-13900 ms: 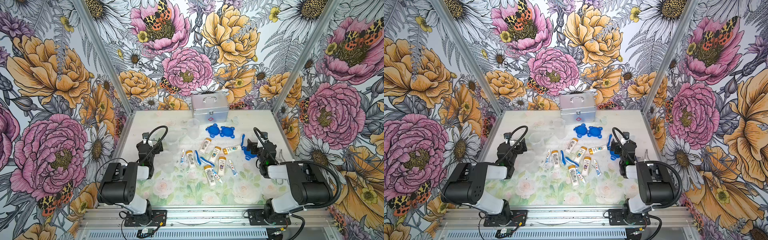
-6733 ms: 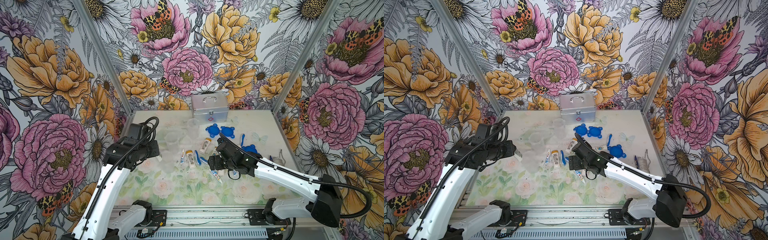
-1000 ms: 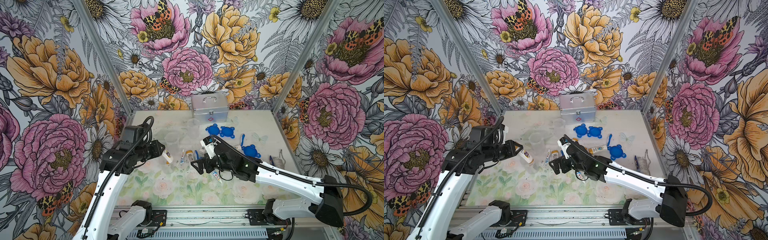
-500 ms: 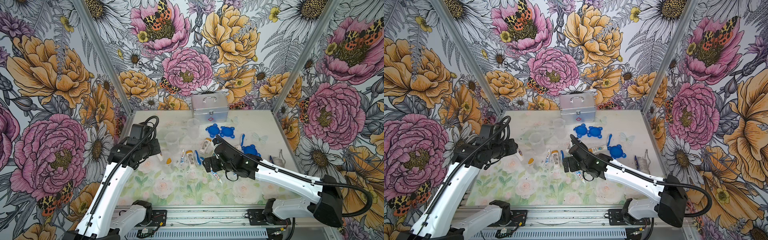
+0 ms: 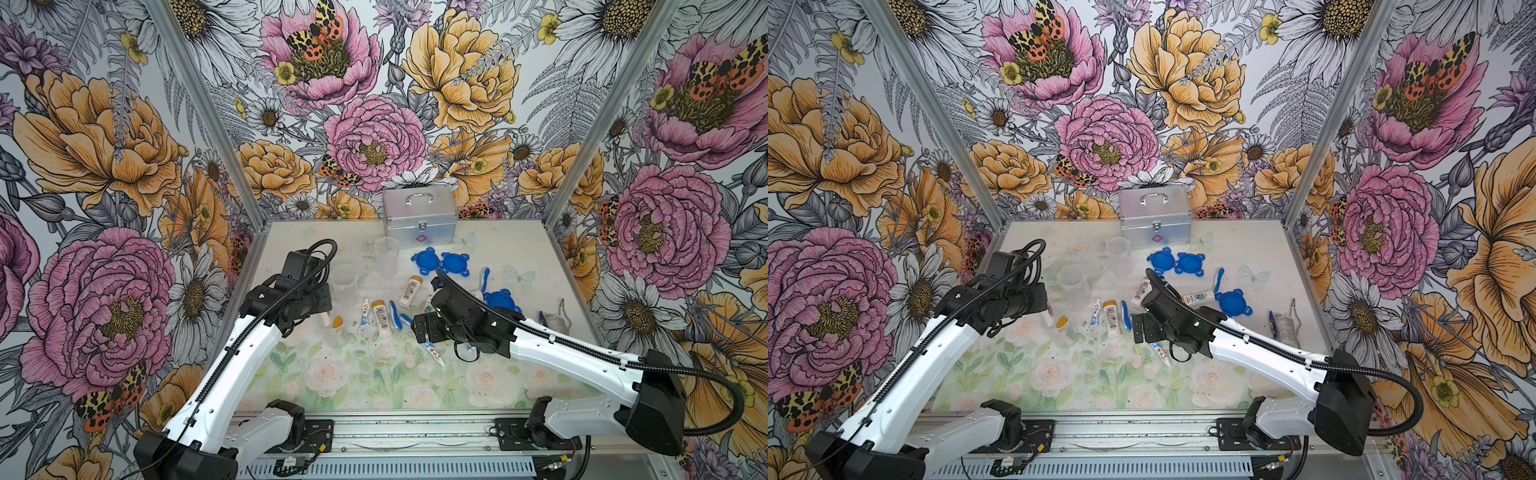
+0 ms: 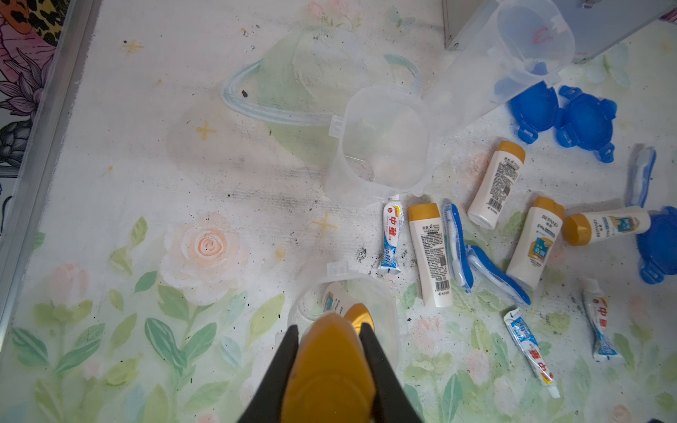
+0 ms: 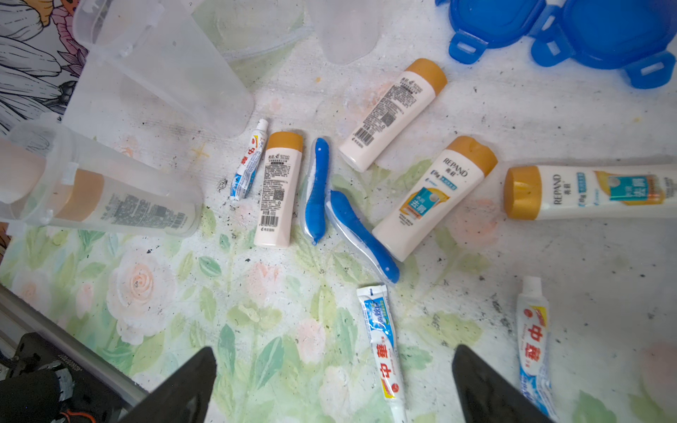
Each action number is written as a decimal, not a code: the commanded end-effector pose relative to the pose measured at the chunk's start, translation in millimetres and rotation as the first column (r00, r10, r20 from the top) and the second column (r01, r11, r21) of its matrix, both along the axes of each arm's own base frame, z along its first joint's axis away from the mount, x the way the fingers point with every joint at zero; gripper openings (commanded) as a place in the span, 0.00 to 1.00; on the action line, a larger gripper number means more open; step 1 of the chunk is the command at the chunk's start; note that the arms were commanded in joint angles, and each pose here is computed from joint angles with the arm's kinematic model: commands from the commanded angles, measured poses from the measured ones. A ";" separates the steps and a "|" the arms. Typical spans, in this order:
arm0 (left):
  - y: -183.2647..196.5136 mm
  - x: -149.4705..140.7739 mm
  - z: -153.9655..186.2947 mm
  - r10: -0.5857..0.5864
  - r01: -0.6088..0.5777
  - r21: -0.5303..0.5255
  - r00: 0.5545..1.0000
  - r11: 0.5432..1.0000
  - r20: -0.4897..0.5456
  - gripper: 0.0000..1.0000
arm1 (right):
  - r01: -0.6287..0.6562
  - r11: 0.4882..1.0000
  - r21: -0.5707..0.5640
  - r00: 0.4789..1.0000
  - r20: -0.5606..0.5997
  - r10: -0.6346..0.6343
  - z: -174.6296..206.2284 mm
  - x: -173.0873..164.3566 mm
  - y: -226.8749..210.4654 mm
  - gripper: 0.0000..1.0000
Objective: Pack away toiletry kits
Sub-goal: Place the toiletry item into the container, then pick up the toiletry item from the center of the board.
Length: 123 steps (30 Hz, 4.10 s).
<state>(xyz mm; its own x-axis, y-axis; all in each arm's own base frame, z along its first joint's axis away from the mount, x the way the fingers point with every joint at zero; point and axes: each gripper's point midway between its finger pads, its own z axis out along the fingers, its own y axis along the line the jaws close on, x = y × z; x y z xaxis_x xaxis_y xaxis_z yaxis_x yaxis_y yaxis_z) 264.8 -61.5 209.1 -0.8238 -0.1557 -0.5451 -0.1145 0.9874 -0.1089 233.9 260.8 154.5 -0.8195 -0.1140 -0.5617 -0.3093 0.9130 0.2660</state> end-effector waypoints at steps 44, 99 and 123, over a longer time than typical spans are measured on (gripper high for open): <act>-22.6 -5.2 -50.4 -0.031 0.031 0.040 0.999 0.999 0.006 0.38 | 0.171 0.983 -0.068 0.983 -0.053 -0.174 -28.1 -3.7 -58.0 0.99; -55.1 -63.7 37.2 -0.105 0.084 -0.392 0.994 0.916 -0.033 0.99 | -0.313 0.929 -0.196 0.900 -0.373 0.225 -147.8 30.1 29.0 0.50; -43.9 -67.8 30.2 -0.068 0.030 -0.423 0.995 0.906 -0.077 0.99 | -0.323 0.919 -0.226 0.914 -0.328 0.241 -151.7 10.6 23.5 0.16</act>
